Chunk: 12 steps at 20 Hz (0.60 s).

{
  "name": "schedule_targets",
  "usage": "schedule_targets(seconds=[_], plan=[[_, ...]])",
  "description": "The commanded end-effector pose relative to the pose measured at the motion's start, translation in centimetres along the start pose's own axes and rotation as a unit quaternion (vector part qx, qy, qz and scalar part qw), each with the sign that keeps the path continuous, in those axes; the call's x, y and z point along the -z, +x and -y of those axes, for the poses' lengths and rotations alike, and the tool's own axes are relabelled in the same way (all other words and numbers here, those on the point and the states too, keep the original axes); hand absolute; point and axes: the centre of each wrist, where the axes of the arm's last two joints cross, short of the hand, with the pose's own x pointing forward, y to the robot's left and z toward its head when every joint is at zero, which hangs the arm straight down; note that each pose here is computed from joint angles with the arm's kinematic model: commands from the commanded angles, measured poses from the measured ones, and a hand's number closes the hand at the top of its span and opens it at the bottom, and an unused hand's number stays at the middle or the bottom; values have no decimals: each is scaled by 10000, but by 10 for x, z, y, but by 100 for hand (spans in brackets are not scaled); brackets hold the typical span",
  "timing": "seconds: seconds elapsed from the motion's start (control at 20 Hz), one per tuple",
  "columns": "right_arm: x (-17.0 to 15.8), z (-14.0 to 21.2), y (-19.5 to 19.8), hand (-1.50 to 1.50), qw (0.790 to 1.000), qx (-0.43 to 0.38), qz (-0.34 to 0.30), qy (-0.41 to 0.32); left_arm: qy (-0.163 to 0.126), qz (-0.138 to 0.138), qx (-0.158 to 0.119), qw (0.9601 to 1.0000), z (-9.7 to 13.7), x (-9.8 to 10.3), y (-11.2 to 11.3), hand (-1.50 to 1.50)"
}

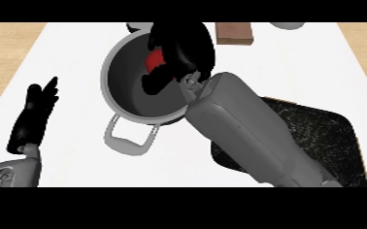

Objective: Pick the tomato from the tray and place it in the pot

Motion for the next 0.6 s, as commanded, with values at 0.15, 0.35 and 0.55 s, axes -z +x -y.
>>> schedule_targets(seconds=[0.15,0.35,0.55], plan=[[14,-42,-14,-150,9959,863,-131,237,-36,-82,4,10000,-2,1,0,0],[13,-36,-21,-150,9794,2001,-47,-270,5,9,77,10000,10,-3,1,0],[19,-21,-21,-150,9533,2830,-10,-1059,-45,31,-23,10000,6,-4,0,0]])
